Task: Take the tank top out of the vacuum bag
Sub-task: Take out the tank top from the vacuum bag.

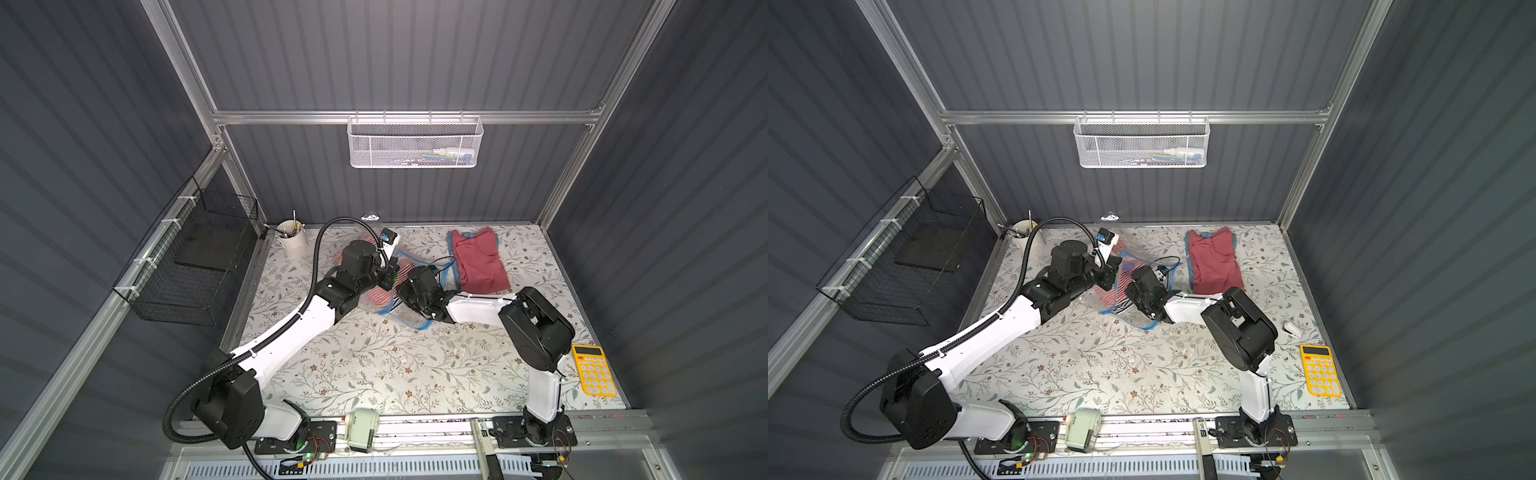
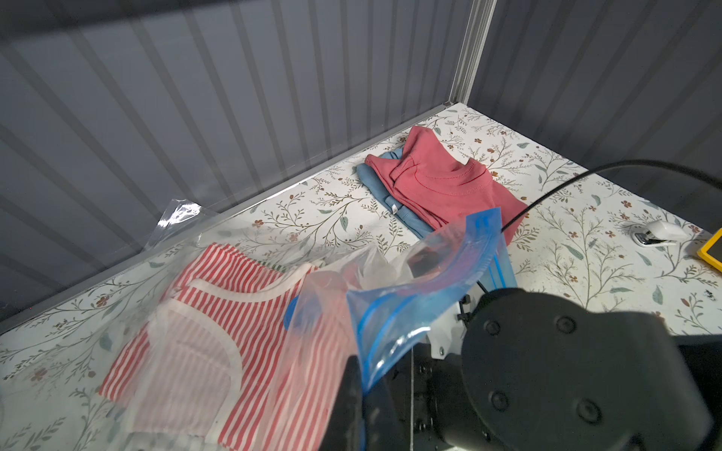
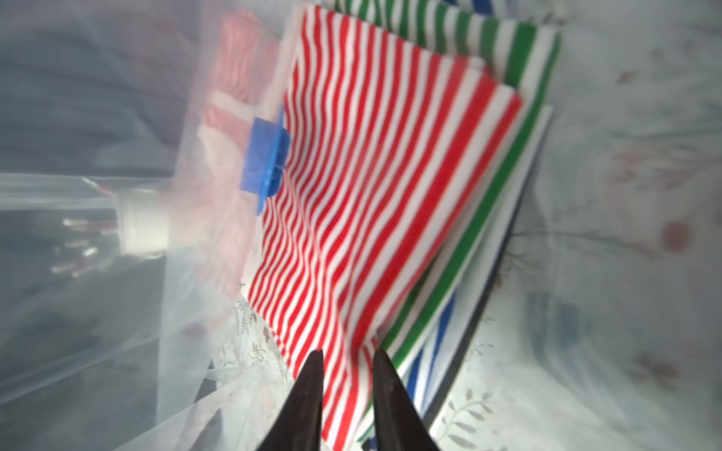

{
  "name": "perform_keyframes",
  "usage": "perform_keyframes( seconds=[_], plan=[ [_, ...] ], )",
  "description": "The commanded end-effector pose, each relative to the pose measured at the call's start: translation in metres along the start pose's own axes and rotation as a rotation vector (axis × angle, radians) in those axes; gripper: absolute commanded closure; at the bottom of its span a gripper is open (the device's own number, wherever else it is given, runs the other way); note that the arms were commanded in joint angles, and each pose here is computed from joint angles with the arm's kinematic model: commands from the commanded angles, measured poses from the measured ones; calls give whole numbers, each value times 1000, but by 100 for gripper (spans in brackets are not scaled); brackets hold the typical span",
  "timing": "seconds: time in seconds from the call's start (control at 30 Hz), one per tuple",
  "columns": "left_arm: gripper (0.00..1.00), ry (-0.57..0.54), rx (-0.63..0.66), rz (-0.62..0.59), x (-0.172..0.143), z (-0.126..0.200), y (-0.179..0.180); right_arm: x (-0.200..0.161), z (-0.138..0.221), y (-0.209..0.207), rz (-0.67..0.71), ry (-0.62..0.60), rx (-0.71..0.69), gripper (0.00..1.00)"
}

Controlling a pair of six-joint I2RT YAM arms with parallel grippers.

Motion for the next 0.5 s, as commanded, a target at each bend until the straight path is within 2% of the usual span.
perform_keyframes(
  seconds=[0.0,0.47],
  plan=[
    [100,-32,-9,1,11,1,-1,-3,1,-8,-9,9,-18,73],
    [100,-36,-10,1,12,2,-2,-9,-9,-4,-9,12,32,67]
  ],
)
Point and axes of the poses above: each gripper's point midway between its finger pads, its own z axis back along the fingers, its own y axis along the line the jaws close on, x = y × z, the point moved 2 cm from there along z, back along the fingers, and after that the axes turned 9 degrees about -z, right-handed, at the moved point
